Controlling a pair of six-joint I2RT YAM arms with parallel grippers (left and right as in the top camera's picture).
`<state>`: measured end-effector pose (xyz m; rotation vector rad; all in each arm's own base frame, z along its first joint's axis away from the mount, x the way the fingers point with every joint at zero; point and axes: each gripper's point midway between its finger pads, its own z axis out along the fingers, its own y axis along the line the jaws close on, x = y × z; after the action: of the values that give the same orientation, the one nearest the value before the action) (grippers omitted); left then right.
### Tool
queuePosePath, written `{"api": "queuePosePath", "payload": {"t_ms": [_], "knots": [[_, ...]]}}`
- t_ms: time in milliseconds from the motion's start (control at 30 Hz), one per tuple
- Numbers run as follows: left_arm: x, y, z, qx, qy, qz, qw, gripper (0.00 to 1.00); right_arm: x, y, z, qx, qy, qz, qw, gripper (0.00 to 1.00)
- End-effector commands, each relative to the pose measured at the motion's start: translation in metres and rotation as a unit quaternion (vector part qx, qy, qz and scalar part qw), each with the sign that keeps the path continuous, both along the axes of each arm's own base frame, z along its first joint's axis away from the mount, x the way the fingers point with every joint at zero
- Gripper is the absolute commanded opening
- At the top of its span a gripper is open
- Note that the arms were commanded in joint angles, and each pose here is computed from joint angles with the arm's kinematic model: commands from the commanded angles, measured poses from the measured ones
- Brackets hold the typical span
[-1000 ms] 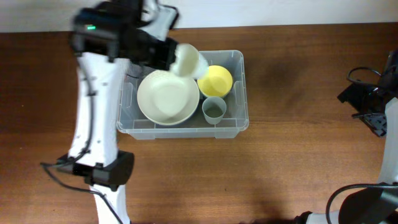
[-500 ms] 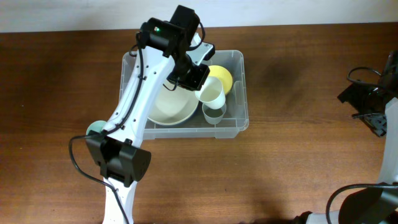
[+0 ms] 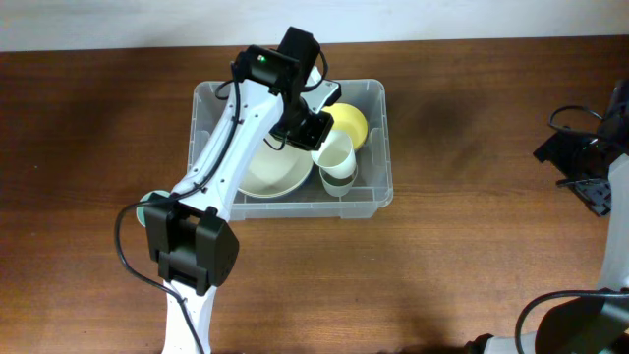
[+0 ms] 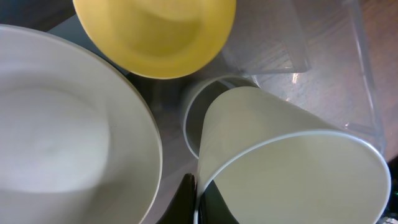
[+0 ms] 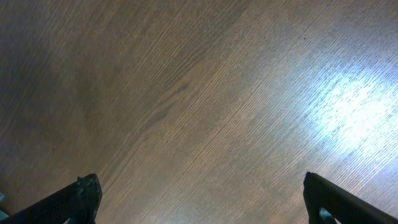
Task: Pack container
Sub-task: 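Carry the cream cup right and lower it into the grey cup, then open the left gripper and withdraw it to the left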
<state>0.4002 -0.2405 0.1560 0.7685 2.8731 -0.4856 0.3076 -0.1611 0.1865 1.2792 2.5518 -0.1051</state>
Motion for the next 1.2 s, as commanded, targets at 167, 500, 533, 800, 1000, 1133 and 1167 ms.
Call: {"api": "queuePosePath", "payload": {"t_ms": [167,500,533,800,1000,1133,1167], "knots": [[0.001,-0.002,-0.006,0.003,-0.001,-0.007,1.0,0.06,-0.001,-0.001,-0.003,0.001,0.003,-0.003,1.0,0.99],[0.003,-0.001,-0.006,0.003,-0.005,-0.006,1.0,0.72,-0.001,-0.001,-0.003,0.001,0.003,-0.003,1.0,0.99],[0.007,0.0,-0.006,0.006,-0.012,-0.004,1.0,0.8,-0.001,-0.001,-0.003,0.001,0.003,-0.003,1.0,0.99],[0.047,0.05,0.044,0.072,-0.107,0.092,0.987,0.99,-0.001,-0.001,-0.003,0.001,0.003,-0.003,1.0,0.99],[0.049,0.139,0.104,0.13,-0.142,0.254,0.948,1.0,-0.001,-0.001,-0.003,0.001,0.003,-0.003,1.0,0.99],[0.031,0.202,0.127,0.165,-0.138,0.349,0.912,0.99,-0.001,-0.001,-0.003,0.001,0.003,-0.003,1.0,0.99],[0.028,0.211,0.133,0.161,-0.14,0.361,0.908,0.99,-0.001,-0.001,-0.003,0.001,0.003,-0.003,1.0,0.99]]}}
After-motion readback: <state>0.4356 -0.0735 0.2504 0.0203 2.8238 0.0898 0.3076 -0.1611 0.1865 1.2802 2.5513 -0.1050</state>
